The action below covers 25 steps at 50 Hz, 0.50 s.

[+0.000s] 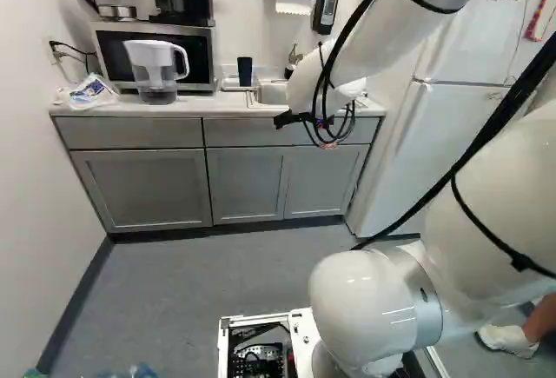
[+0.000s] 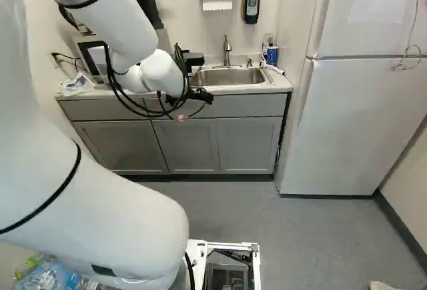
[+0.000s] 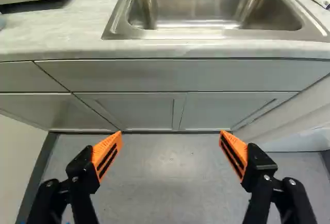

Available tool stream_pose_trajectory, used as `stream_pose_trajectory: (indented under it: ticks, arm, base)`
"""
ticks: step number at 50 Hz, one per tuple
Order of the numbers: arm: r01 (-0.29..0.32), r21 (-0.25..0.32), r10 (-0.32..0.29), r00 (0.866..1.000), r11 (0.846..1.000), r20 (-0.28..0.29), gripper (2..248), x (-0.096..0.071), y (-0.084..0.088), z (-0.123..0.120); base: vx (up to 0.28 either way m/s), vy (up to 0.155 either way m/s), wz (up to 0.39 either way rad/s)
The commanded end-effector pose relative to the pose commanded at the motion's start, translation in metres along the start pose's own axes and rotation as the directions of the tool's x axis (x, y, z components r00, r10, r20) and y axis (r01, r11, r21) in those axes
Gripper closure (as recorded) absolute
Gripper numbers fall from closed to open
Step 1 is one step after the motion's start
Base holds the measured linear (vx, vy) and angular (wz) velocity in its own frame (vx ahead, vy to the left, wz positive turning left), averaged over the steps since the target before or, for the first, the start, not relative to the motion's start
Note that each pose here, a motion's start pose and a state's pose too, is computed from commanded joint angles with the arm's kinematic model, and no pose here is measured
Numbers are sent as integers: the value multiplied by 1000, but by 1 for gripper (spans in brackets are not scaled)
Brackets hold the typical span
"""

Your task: Rinse the cup and place it in the tray

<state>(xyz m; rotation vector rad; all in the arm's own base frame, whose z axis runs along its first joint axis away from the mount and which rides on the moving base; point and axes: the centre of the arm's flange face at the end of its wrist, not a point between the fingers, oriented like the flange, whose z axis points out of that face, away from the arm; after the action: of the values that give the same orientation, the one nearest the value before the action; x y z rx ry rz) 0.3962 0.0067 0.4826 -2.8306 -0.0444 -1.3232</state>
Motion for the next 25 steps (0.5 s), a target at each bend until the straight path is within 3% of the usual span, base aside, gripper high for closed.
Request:
stream_pose_trajectory:
  ticks: [25]
  arm:
    - [-9,14,11,991,1000,-137,3,-64,-1,1]
  base:
    - [0,0,0]
